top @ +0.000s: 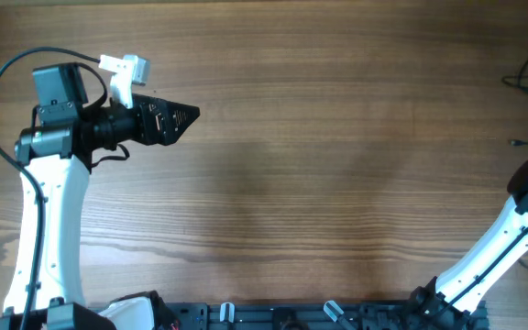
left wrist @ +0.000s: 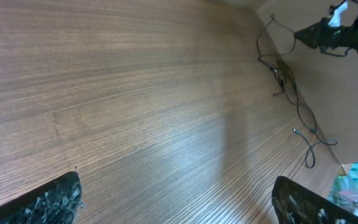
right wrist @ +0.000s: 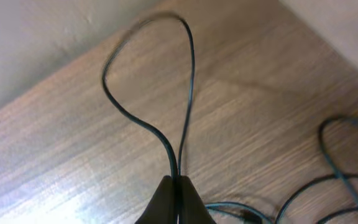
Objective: Untangle cables
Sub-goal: 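Release the cable at the right edge and withdraw the right gripper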
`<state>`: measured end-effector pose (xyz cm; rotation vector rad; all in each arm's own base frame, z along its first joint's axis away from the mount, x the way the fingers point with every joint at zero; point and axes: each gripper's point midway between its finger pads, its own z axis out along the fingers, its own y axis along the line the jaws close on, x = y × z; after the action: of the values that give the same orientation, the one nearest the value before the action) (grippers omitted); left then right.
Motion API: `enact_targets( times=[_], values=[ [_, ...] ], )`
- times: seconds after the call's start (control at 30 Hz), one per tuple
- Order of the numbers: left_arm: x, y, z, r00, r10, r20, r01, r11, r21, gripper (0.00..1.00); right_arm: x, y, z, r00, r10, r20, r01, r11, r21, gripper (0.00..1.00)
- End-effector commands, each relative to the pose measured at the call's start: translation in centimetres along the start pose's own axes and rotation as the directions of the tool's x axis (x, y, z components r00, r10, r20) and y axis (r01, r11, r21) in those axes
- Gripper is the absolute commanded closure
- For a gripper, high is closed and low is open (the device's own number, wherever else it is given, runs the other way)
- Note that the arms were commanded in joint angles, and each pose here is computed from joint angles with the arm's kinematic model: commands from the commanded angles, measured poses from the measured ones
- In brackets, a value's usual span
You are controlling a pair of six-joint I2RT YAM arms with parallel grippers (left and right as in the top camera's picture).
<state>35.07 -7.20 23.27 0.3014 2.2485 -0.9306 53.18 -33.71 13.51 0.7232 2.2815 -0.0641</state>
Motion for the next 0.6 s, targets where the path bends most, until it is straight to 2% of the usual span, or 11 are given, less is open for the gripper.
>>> enact_targets(
  times=[0.0,0.1,0.17,0.47,0.5,0.53,0.57],
  values=[
    [-0.2,-0.5,-0.5,1.000,0.004,0.013,-0.004,1.000,-0.012,0.00,2.0,-2.6,1.8,0.997,0.051,-0.060,-0.048,0.997,0.052,0.96],
    [-0.2,-0.5,-0.5,1.000,-0.010,0.014,0.010,1.000,-0.013,0.00,2.8,-6.8,1.2,0.991,0.117,-0.063,-0.097,0.962,0.255,0.96],
    [-0.2,-0.5,-0.5,1.000,-0.010,0.014,0.010,1.000,-0.013,0.00,2.9,-8.2,0.8,0.991,0.119,-0.063,-0.093,0.943,0.320,0.96],
    [-0.2,-0.4,-0.5,1.000,-0.009,0.013,0.009,1.000,-0.020,0.00,3.0,-8.9,0.6,0.989,0.138,-0.058,-0.111,0.936,0.333,0.95],
    [-0.2,-0.4,-0.5,1.000,-0.009,0.013,0.009,1.000,-0.020,0.00,3.0,-8.8,0.6,0.989,0.139,-0.060,-0.112,0.938,0.328,0.79],
    [-0.2,-0.4,-0.5,1.000,-0.008,0.013,0.009,1.000,-0.020,0.00,3.0,-8.4,0.7,0.989,0.136,-0.063,-0.111,0.946,0.305,0.00],
    [-0.2,-0.4,-0.5,1.000,-0.008,0.013,0.008,1.000,-0.020,0.00,2.8,-7.7,0.9,0.989,0.136,-0.062,-0.115,0.957,0.266,0.00]
  ],
)
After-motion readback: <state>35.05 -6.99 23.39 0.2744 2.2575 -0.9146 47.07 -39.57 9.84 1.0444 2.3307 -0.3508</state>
